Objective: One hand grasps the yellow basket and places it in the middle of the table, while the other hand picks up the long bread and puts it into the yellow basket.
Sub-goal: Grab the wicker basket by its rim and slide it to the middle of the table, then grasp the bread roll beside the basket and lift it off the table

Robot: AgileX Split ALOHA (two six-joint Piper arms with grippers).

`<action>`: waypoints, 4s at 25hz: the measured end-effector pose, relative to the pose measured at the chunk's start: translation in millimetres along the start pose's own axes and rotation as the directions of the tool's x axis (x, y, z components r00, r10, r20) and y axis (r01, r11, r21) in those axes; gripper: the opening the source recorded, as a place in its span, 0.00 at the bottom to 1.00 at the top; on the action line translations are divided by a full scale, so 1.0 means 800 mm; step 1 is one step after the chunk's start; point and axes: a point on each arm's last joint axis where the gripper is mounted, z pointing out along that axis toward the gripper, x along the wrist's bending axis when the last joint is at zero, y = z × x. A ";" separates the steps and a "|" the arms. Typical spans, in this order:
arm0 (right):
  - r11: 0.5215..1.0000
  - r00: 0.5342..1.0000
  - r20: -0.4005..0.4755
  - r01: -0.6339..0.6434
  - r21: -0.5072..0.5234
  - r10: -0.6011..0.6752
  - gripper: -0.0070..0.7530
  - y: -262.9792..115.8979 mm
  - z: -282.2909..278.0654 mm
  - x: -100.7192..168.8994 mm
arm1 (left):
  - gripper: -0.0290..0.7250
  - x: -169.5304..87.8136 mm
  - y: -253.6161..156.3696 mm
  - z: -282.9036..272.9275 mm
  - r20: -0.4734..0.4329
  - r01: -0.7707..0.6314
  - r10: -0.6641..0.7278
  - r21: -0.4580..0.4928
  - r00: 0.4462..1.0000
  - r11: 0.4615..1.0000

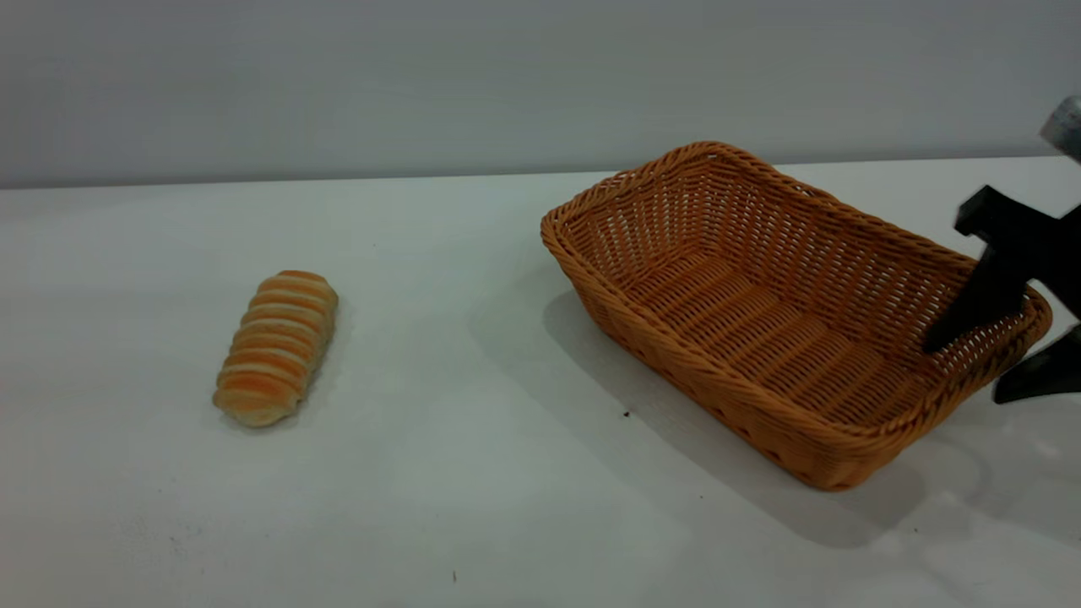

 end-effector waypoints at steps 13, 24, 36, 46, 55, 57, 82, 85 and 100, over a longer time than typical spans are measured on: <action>0.995 0.995 -0.016 -0.097 0.008 0.097 0.13 0.021 0.039 0.000 | 0.79 0.000 0.000 0.000 -0.001 0.000 0.000 0.003 1.000 1.000; 0.977 0.970 -0.140 0.209 0.051 -0.200 0.13 0.055 0.027 0.097 | 0.79 0.000 0.000 0.000 -0.001 0.000 0.000 0.003 1.000 1.000; 0.877 0.906 -0.109 0.423 0.229 -0.409 0.14 0.036 0.074 0.177 | 0.79 0.000 0.000 0.000 -0.001 0.000 0.000 0.004 1.000 1.000; 0.878 0.911 -0.110 0.413 0.241 -0.398 0.52 0.040 0.075 0.173 | 0.79 0.000 -0.001 0.000 -0.001 0.000 0.000 0.007 1.000 1.000; 0.917 0.928 -0.139 0.366 0.162 -0.345 0.66 0.129 -0.024 0.136 | 0.79 0.001 -0.001 0.000 -0.013 -0.009 0.009 0.005 1.000 1.000; 0.887 0.901 -0.130 0.432 0.165 -0.415 0.66 0.135 -0.046 0.127 | 0.79 0.001 0.000 0.000 -0.010 -0.001 0.001 0.004 1.000 1.000; 0.716 0.687 0.219 0.691 0.096 -0.693 0.66 0.038 -0.241 0.124 | 0.79 -0.047 0.076 0.287 0.085 0.030 -0.062 0.334 0.994 0.942; 0.716 0.688 0.222 0.693 0.082 -0.691 0.66 0.039 -0.241 0.124 | 0.79 -0.054 0.076 0.330 0.120 0.001 -0.047 0.360 0.992 0.933; 0.717 0.690 0.219 0.693 0.078 -0.690 0.66 0.039 -0.241 0.125 | 0.76 -0.076 0.060 0.427 0.277 -0.134 0.020 0.397 0.961 0.908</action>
